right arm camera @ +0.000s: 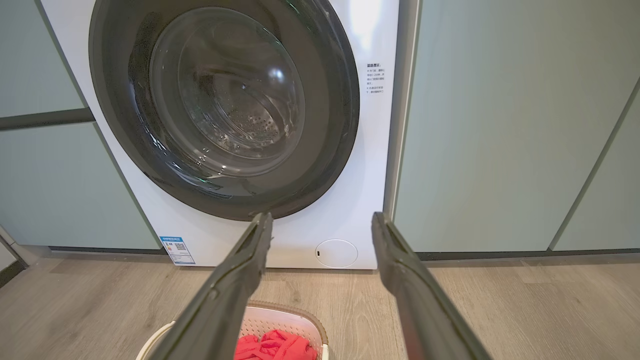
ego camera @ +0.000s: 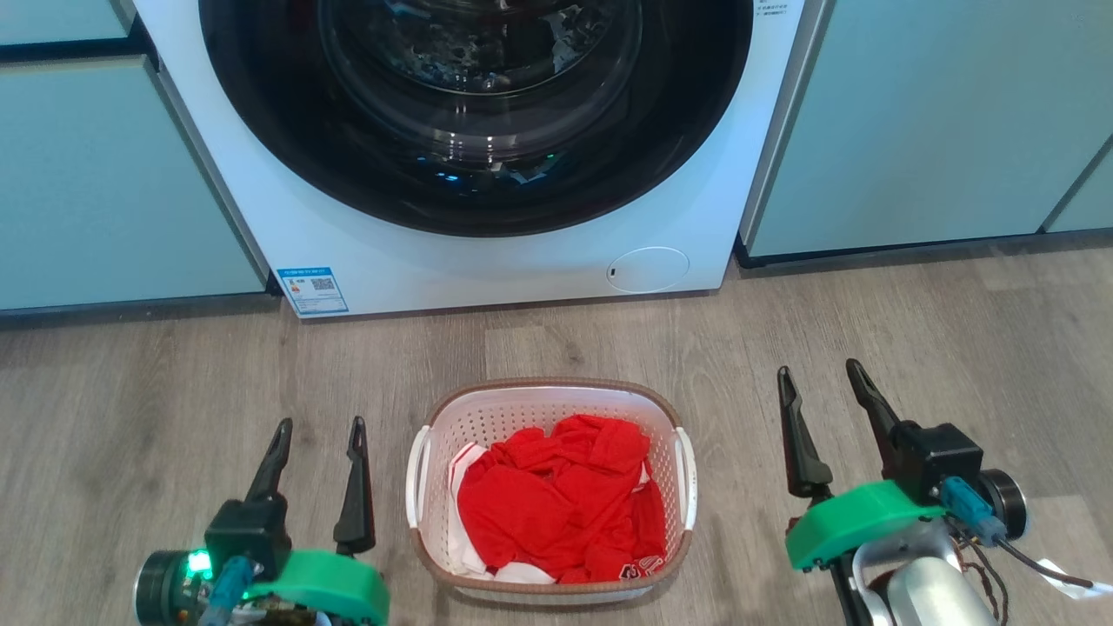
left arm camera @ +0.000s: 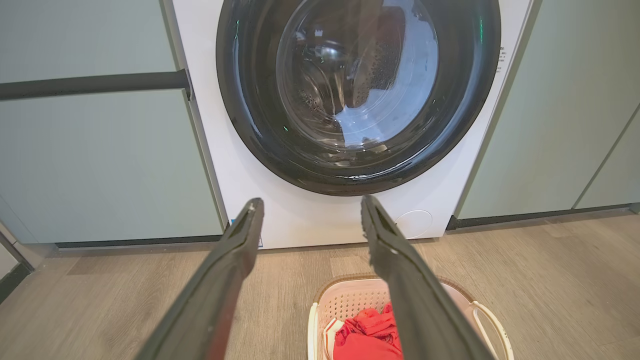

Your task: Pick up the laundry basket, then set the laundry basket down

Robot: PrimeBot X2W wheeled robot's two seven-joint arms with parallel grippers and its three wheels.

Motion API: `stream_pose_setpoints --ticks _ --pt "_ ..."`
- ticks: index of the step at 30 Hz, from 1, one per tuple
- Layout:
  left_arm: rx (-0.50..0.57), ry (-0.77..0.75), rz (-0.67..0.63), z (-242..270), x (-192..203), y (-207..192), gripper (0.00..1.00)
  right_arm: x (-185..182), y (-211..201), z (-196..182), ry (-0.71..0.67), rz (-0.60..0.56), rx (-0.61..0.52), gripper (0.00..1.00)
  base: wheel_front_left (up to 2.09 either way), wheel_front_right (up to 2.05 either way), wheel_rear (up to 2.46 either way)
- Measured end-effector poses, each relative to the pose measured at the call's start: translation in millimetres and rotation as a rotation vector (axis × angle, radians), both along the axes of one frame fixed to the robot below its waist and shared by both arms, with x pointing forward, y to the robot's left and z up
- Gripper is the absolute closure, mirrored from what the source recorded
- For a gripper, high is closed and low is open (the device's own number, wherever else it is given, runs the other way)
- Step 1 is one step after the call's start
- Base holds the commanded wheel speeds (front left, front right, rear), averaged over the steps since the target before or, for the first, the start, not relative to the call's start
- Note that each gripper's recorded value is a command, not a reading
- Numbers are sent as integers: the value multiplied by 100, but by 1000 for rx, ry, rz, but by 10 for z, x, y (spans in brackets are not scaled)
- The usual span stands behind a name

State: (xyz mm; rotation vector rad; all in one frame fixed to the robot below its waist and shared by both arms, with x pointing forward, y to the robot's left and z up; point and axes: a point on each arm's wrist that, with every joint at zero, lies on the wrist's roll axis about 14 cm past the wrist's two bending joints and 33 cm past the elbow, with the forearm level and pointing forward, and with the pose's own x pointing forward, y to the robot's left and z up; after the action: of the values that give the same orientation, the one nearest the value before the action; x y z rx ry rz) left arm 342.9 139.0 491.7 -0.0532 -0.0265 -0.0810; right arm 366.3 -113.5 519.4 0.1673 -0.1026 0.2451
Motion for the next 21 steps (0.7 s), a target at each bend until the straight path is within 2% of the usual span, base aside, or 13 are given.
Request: stream_pose_setpoints --ticks 21 --pt "-1 34 -1 -104 30 -5 0 42 -9 -116 35 -3 -1 0 0 0 0"
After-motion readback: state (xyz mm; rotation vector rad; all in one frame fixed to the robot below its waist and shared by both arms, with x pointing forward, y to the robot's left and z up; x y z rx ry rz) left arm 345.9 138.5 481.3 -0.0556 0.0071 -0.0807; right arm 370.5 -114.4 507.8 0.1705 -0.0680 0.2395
